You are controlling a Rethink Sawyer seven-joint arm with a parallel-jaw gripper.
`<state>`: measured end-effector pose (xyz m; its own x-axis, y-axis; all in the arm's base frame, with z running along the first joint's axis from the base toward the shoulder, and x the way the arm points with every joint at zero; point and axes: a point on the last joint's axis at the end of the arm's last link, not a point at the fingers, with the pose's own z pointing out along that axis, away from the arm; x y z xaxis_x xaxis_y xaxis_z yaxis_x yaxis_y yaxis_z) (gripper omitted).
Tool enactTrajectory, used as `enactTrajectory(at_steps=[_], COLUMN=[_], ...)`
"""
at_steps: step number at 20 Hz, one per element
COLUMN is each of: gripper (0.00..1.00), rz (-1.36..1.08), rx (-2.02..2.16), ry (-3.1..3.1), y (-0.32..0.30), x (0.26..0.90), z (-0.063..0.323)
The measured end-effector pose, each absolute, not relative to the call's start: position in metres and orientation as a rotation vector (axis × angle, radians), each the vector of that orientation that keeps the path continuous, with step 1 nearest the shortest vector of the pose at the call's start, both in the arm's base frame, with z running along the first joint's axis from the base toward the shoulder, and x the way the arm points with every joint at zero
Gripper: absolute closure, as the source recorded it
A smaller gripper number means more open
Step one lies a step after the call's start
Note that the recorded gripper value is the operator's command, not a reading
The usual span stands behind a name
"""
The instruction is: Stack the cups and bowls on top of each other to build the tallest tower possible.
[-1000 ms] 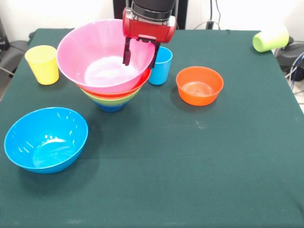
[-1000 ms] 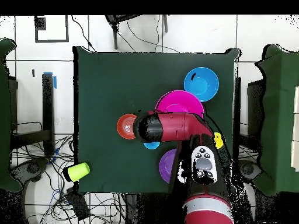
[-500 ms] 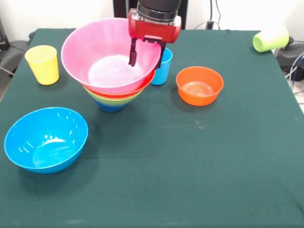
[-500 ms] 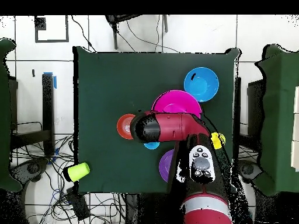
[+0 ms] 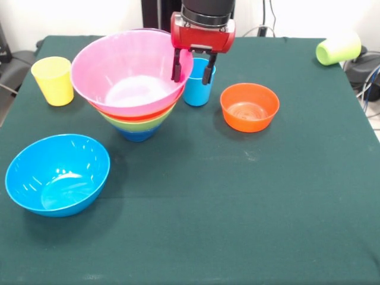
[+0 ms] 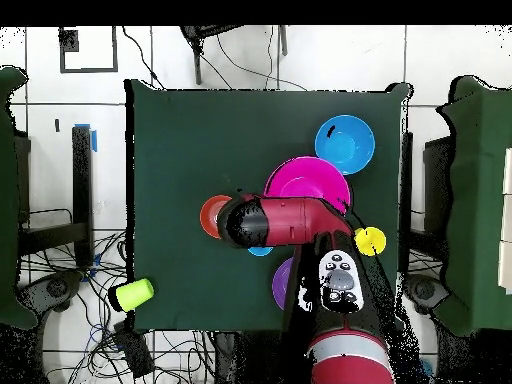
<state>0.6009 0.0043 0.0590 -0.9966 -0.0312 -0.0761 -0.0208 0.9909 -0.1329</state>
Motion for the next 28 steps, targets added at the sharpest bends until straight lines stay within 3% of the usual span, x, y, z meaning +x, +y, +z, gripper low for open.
enactTrajectory(at_steps=[15,28], gripper=[0.0,0.0], rz=[-0.193,-0.215], rx=[-0.038,-0.029], ry=[3.072,3.073], y=[0.008,0.005], x=[0.597,0.601], z=[0.059,0.084])
